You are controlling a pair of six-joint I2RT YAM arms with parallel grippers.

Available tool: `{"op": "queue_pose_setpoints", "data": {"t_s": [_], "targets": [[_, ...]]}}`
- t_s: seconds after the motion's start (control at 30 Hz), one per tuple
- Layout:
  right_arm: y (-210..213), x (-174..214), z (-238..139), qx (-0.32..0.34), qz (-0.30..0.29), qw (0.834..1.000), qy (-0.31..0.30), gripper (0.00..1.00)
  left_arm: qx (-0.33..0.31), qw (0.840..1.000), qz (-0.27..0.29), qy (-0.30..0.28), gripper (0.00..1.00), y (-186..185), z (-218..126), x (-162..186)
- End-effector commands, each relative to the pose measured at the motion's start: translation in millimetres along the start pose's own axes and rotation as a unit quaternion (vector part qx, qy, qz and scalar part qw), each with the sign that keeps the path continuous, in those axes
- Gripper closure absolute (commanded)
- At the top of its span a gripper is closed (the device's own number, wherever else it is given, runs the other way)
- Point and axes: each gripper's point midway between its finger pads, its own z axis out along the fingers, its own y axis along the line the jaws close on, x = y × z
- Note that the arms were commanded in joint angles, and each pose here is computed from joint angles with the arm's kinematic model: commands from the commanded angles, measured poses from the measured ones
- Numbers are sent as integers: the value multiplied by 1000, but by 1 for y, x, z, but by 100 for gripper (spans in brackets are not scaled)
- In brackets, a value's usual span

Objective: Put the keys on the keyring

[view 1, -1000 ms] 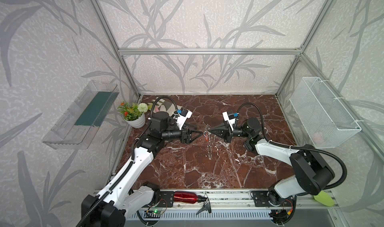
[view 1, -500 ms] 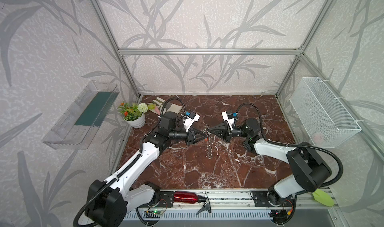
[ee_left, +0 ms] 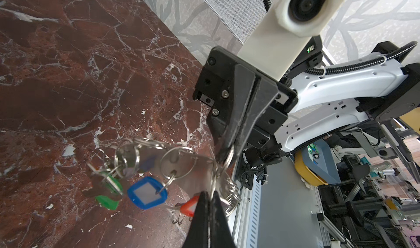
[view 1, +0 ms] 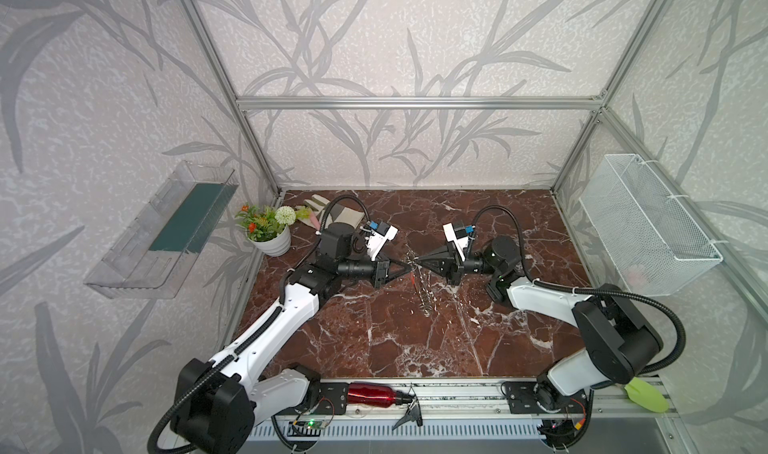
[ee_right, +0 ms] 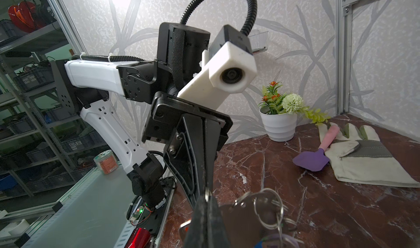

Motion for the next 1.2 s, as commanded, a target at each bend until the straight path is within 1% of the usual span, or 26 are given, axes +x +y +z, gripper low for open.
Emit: {"op": "queue_pose_setpoints", "data": {"t_s": [0.0, 0.13, 0.23, 0.27, 0.33, 0.43, 0.57, 0.8, 0.93, 1.17], "targets": [[17, -27, 10, -28, -55, 998, -29, 100, -20, 1000, -21, 10, 100, 11, 6, -1], [23, -27, 16, -44, -55, 997, -31, 100, 6, 999, -32, 19, 100, 8, 14, -5], [24, -30, 16, -48, -55, 997, -39, 100, 19, 999, -36, 27, 100, 10, 22, -5], [23, -30, 16, -48, -54, 997, -39, 100, 36, 998, -36, 29, 100, 8, 25, -5], [22, -28, 16, -47, -54, 997, -37, 100, 43, 997, -47, 36, 100, 9, 28, -5], [20, -24, 14, -39, -55, 997, -30, 100, 35, 998, -44, 32, 100, 9, 24, -5], [15, -18, 11, -29, -53, 998, -21, 100, 11, 999, -42, 17, 100, 10, 10, -9], [11, -8, 8, -14, -55, 998, -6, 100, 7, 999, -44, 14, 100, -1, -3, -10], [10, -3, 7, -9, -57, 998, 4, 100, 12, 999, -53, -1, 100, -5, -9, -16], [10, 1, 6, -7, -57, 998, 8, 100, -11, 996, -81, -21, 100, 5, -19, -23]]}}
